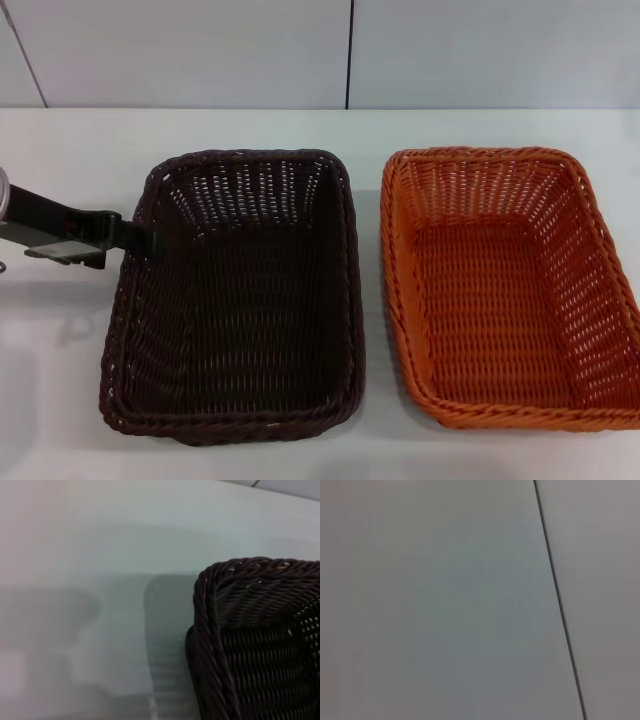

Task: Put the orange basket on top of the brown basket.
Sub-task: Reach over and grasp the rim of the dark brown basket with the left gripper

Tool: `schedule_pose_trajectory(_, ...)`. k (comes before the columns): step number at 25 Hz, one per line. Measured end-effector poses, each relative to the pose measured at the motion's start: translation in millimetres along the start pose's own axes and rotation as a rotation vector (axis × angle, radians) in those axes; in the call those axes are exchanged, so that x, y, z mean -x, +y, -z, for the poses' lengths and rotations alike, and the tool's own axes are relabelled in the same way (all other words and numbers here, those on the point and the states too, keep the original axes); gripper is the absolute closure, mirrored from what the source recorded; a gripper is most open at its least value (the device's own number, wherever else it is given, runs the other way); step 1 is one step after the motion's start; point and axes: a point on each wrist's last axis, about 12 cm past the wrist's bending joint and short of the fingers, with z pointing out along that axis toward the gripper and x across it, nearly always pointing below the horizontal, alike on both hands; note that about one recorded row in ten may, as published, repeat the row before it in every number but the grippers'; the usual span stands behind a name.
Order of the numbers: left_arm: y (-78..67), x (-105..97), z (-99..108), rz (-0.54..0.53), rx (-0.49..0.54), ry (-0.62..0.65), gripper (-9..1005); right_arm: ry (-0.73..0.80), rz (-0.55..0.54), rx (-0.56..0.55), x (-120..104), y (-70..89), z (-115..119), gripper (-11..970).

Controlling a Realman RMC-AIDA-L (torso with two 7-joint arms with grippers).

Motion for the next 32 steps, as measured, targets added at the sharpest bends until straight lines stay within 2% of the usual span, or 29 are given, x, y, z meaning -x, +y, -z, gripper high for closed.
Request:
schedule_pose_trajectory(8, 3.3, -4.3, -13.0, 0.007, 0.002, 0.026, 213, 0.007, -0.003, 0.009, -2.3, 3.9, 1.5, 391)
schedule_pose_trajectory(13, 1.9, -4.7, -15.9, -0.001, -0.002, 0.036, 232, 0.013, -0.003, 0.007, -3.3, 3.4, 2.2, 391)
schedule_pose_trajectory(15, -3.7, -6.2, -21.9, -0.028, 0.000, 0.065, 240, 0.022, -0.003, 0.004, -4.3, 3.0, 2.2, 391)
schedule_pose_trajectory(24, -4.4, -5.1, -22.9, -0.045, 0.012, 0.069, 275, 0.030, -0.006, -0.002, -5.1, 2.9, 1.6, 391)
schedule_pose_trajectory(29, -4.5, -5.7, -24.6, -0.068, 0.055, 0.095, 295, 0.032, -0.007, -0.002, -5.6, 3.2, 1.9, 391)
schedule_pose_trajectory(32, -6.2, -5.5, -24.1, -0.079, 0.062, 0.104, 395, 0.032, -0.007, -0.002, -5.5, 3.3, 1.9, 391)
